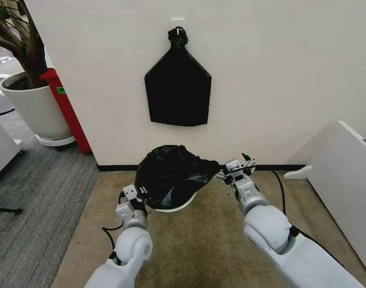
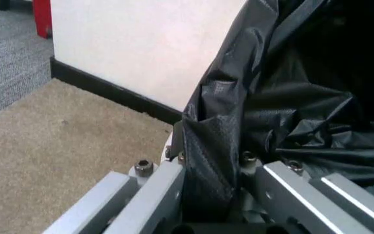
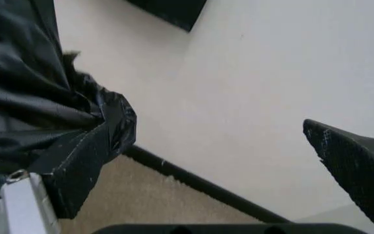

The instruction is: Place the garbage bag over the trash bin.

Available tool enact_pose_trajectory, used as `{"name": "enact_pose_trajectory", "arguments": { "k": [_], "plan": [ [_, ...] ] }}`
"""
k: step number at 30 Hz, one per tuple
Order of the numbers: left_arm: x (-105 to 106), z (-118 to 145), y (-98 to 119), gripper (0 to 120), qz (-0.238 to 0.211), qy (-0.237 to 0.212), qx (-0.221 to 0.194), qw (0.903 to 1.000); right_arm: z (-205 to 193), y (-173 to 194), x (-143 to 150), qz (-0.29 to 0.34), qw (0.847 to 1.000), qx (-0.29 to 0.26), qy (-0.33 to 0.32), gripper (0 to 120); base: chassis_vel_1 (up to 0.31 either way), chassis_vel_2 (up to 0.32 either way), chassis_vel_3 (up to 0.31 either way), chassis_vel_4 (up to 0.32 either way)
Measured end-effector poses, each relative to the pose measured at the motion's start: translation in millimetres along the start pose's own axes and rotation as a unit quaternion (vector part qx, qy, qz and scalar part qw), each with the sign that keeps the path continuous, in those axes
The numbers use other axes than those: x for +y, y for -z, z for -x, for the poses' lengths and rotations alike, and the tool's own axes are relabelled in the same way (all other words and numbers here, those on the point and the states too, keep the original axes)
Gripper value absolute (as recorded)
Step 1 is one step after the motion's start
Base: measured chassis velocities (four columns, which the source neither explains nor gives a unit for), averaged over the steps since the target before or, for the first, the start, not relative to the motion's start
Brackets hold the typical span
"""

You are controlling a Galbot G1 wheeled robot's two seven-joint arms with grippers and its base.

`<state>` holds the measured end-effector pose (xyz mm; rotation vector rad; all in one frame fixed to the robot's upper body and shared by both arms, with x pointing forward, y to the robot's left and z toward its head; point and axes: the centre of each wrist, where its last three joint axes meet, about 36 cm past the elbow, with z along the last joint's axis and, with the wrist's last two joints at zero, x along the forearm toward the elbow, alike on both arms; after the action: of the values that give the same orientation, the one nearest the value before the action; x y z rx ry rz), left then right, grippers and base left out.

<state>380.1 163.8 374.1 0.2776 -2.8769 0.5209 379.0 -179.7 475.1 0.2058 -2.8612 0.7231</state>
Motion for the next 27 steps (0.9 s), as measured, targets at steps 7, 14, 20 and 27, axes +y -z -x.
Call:
{"name": "enact_pose_trajectory", "arguments": {
  "k": [7, 14, 20, 27],
  "plan": [
    [-1.8, -2.5, 15.2, 1, -0.029, -0.001, -0.007, 0.9996, -0.5, -28.2, 15.3, -0.012, 0.999, 0.035, 0.022, 100, 0.000, 0.000, 0.000, 0.000],
    [1.7, -0.1, 25.2, 1, -0.052, 0.012, -0.009, 0.9986, -8.0, -51.0, 28.9, -0.019, 0.996, 0.068, 0.060, 100, 0.000, 0.000, 0.000, 0.000],
    [4.7, 3.8, 29.4, 1, -0.056, 0.018, -0.013, 0.9982, -22.2, -52.2, 32.5, 0.005, 0.988, 0.102, 0.118, 100, 0.000, 0.000, 0.000, 0.000],
    [8.8, 8.8, 18.3, 1, -0.037, 0.025, -0.016, 0.9989, -28.3, -17.1, 14.3, -0.007, 0.994, 0.041, 0.103, 100, 0.000, 0.000, 0.000, 0.000]
  ]
}}
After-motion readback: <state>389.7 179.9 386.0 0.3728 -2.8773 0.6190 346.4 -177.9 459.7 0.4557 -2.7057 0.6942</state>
